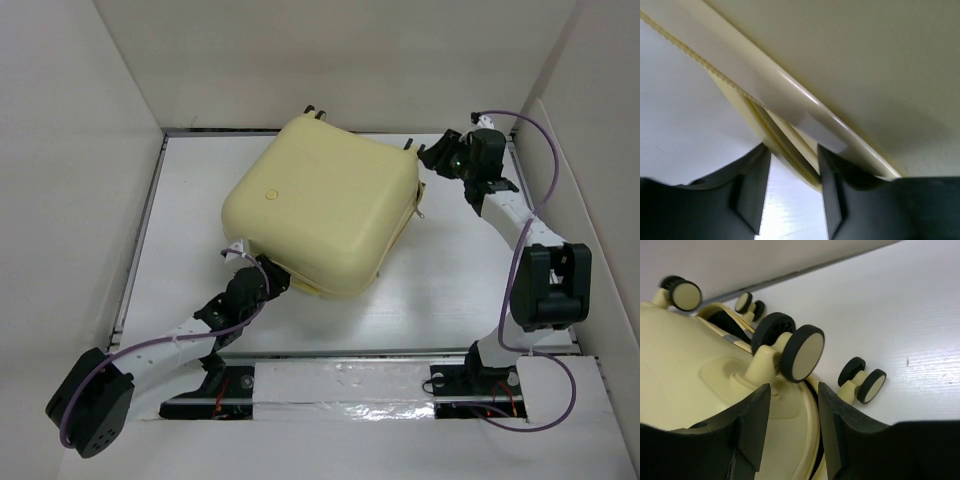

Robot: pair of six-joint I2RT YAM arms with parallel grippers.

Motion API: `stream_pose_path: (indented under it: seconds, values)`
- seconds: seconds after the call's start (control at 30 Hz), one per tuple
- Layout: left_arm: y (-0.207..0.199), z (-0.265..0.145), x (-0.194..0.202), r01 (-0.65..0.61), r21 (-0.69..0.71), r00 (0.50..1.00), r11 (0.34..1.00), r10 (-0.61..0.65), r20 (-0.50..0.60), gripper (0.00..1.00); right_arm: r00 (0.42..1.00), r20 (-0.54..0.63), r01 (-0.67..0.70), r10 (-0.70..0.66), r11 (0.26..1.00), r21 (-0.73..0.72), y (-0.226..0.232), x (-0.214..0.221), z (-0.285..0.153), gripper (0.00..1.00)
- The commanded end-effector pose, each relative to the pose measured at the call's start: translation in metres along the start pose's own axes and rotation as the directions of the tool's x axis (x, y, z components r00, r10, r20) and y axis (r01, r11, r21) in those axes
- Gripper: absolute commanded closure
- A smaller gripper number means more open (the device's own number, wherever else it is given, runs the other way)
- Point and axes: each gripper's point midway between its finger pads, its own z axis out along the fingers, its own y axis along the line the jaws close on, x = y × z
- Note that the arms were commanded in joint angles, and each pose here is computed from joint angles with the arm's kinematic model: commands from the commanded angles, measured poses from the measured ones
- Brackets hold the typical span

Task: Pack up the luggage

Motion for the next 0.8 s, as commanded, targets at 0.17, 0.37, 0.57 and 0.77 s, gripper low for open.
stream_pose_path:
  seconds: [0.17,0.37,0.57,0.77]
  values:
    - [-0.068,-0.015,-0.012,-0.042,0.211,0.998,0.976,0.050,-0.034,0.56,0.989,0.148,0.048,-0.003,0.954,-0.297,0.067,0.031,-0.135,0.98]
    - [-0.027,-0.024,-0.003,-0.110,0.105,0.991,0.988,0.117,-0.058,0.58,0.999,0.003,0.037,-0.041,0.857,-0.514,0.093,0.154,-0.188,1.00]
    - [-0.022,-0.046,0.009,-0.125,0.145,0.981,0.981,0.145,-0.132,0.83,0.995,-0.009,0.084,-0.101,0.869,-0.488,0.084,0.192,-0.203,1.00]
    - [-0.058,-0.059,0.027,-0.200,0.309,0.947,0.930,0.265,-0.184,1.00,0.992,-0.017,0.105,-0.129,0.871,-0.480,0.075,0.211,-0.199,0.71]
